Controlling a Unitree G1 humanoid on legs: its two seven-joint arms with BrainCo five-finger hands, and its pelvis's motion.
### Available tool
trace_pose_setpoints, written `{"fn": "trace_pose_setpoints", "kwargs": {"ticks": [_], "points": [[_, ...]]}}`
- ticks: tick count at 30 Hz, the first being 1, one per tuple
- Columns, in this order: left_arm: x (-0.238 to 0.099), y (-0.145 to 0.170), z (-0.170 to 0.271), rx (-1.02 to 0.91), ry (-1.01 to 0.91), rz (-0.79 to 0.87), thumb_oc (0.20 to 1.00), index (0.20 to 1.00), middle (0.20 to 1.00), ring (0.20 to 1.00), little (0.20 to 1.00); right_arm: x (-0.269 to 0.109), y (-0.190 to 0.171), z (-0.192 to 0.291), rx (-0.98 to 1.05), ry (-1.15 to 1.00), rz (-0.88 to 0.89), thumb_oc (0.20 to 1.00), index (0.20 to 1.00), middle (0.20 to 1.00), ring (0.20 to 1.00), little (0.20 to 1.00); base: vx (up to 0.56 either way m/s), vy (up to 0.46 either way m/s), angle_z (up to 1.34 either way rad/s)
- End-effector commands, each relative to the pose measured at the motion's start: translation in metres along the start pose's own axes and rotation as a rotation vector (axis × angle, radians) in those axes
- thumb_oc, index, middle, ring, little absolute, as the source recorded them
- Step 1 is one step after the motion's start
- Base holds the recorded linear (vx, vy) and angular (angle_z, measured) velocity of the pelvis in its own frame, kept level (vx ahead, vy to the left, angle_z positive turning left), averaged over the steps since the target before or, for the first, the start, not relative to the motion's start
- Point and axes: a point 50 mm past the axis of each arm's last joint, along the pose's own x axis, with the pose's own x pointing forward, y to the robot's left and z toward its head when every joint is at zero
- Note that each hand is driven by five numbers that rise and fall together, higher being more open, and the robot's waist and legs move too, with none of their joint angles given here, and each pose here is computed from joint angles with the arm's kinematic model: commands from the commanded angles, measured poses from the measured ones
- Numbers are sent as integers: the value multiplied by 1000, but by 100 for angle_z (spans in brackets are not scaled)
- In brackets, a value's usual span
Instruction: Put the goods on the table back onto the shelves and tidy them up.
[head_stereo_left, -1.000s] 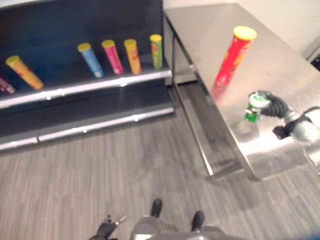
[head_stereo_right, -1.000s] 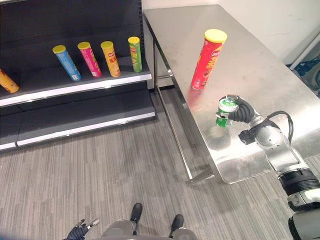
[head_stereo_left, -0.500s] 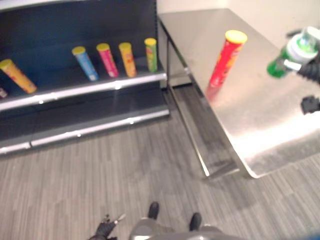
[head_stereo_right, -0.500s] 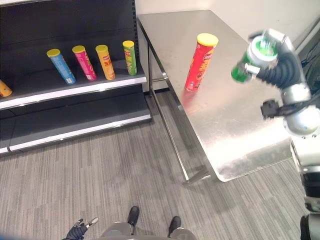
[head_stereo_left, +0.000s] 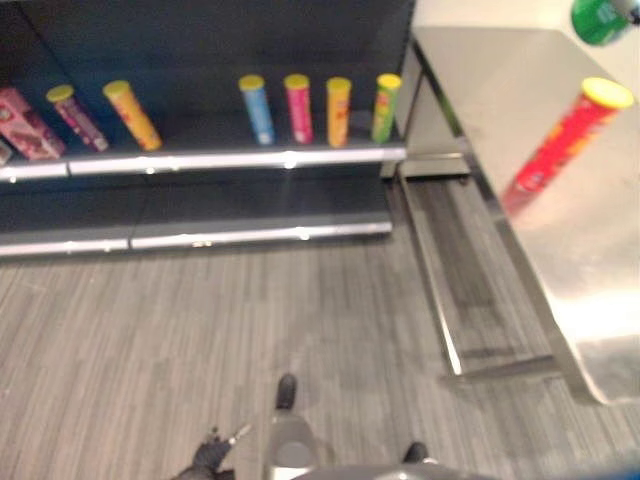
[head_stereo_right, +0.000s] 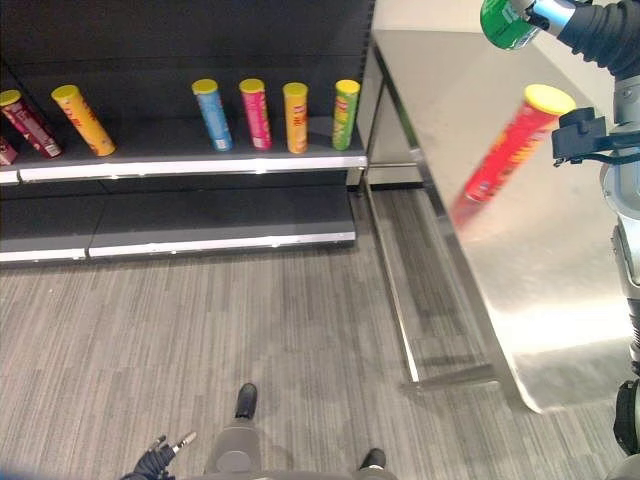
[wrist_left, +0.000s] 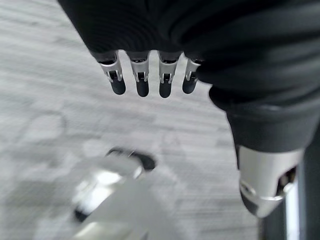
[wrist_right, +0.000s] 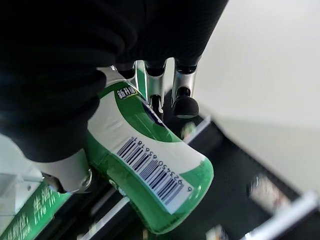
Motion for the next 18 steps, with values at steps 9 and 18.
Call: {"fn": "trace_pose_setpoints", "kwargs": {"ticks": [9, 18], "points": [[-3, 47, 13, 199, -49, 42, 1000, 1000, 1000, 1000, 1000, 45, -40, -17, -86, 103, -66, 200, 200, 200, 200, 200, 165, 291, 30], [1, 34, 19, 142, -64, 24, 1000, 1000, 1000, 1000, 1000, 60, -65, -20, -89, 141, -147, 200, 200, 200, 200, 200, 229, 82, 51]]}}
